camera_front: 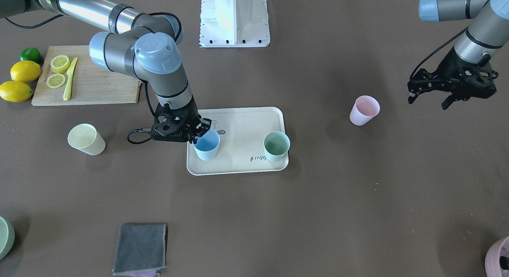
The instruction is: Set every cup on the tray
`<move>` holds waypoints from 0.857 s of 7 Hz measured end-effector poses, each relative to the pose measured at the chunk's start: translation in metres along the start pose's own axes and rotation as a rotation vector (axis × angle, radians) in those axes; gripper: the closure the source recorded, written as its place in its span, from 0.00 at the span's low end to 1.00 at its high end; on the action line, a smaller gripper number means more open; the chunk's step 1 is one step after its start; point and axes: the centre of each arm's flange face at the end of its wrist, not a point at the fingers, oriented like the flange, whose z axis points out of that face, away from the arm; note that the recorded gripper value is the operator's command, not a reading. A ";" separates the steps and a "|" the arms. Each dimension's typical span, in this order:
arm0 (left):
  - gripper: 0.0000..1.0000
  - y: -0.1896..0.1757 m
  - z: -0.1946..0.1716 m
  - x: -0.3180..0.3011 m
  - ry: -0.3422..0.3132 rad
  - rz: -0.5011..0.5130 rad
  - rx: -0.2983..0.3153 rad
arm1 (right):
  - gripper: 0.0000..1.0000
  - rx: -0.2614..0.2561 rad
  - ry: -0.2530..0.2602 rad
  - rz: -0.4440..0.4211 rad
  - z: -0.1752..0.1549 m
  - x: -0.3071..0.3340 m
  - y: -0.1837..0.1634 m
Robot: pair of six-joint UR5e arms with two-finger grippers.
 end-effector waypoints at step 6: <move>0.03 0.041 0.035 0.011 0.063 -0.131 -0.019 | 0.00 0.023 -0.045 -0.088 -0.090 0.060 -0.053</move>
